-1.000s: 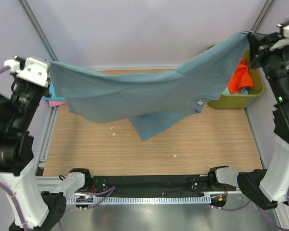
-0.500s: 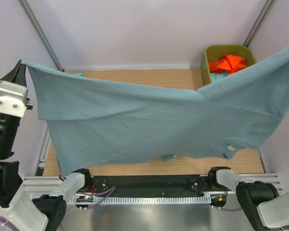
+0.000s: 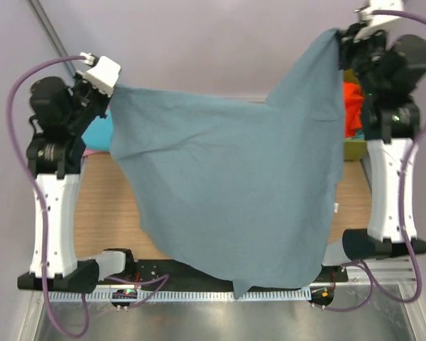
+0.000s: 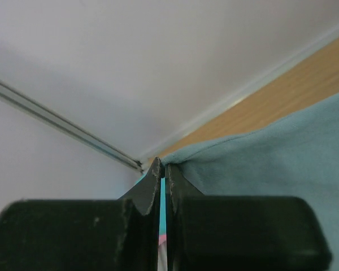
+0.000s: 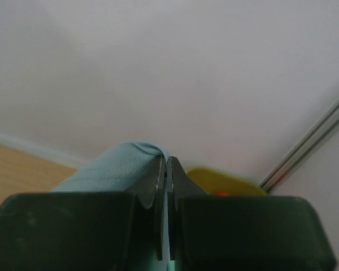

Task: Fold and stack the t-shirts
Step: Flatten the tshirt out

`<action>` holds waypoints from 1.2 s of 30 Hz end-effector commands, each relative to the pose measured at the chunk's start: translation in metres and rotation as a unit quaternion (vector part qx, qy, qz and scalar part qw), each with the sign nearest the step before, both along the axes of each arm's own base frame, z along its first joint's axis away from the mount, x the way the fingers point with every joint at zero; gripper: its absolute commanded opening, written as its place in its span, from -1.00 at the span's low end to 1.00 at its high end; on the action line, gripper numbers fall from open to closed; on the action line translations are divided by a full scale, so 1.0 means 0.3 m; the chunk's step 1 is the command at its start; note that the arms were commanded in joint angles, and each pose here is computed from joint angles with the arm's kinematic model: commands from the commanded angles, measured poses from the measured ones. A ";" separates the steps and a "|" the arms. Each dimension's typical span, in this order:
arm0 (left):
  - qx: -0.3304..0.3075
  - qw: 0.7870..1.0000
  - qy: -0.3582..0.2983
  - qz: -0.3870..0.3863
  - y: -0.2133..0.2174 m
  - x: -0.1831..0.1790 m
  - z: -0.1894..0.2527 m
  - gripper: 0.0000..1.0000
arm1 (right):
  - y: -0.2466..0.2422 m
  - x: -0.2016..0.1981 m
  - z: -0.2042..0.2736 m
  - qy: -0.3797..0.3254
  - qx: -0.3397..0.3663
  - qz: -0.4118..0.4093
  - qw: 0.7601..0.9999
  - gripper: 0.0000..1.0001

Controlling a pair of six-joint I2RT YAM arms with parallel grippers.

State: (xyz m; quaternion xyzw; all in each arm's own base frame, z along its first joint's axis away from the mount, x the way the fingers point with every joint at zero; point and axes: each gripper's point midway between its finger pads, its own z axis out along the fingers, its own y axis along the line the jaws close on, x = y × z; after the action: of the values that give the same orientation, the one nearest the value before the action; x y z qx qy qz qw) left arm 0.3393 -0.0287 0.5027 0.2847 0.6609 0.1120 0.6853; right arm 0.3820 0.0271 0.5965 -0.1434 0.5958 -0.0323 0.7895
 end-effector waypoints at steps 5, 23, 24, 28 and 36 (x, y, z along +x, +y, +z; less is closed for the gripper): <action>0.008 0.992 0.125 -0.022 -0.061 0.236 -0.397 -1.00 | 0.060 0.364 -0.601 0.170 -0.040 0.047 0.984 -0.98; -0.002 0.946 0.309 0.100 -0.024 0.823 -1.086 -1.00 | 0.174 0.998 -1.299 0.307 -0.079 0.030 0.948 -0.98; -0.003 0.949 0.293 0.115 -0.006 0.853 -1.051 -1.00 | 0.174 1.017 -1.296 0.293 -0.082 0.021 0.952 -0.98; -0.023 0.944 0.276 0.181 0.095 0.914 -1.064 -1.00 | 0.140 1.059 -1.291 0.272 -0.042 -0.035 0.961 -0.97; -0.003 0.932 0.286 0.225 0.211 0.886 -1.094 -1.00 | 0.102 1.071 -1.253 0.254 -0.003 -0.089 0.963 -0.98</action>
State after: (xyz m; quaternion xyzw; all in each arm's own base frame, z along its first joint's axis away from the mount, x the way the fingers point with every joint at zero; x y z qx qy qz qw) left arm 0.6010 0.0134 0.1556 0.1769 0.8837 0.1462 0.4080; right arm 0.6926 0.0796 0.1616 -0.1556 0.8242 -0.0382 0.5431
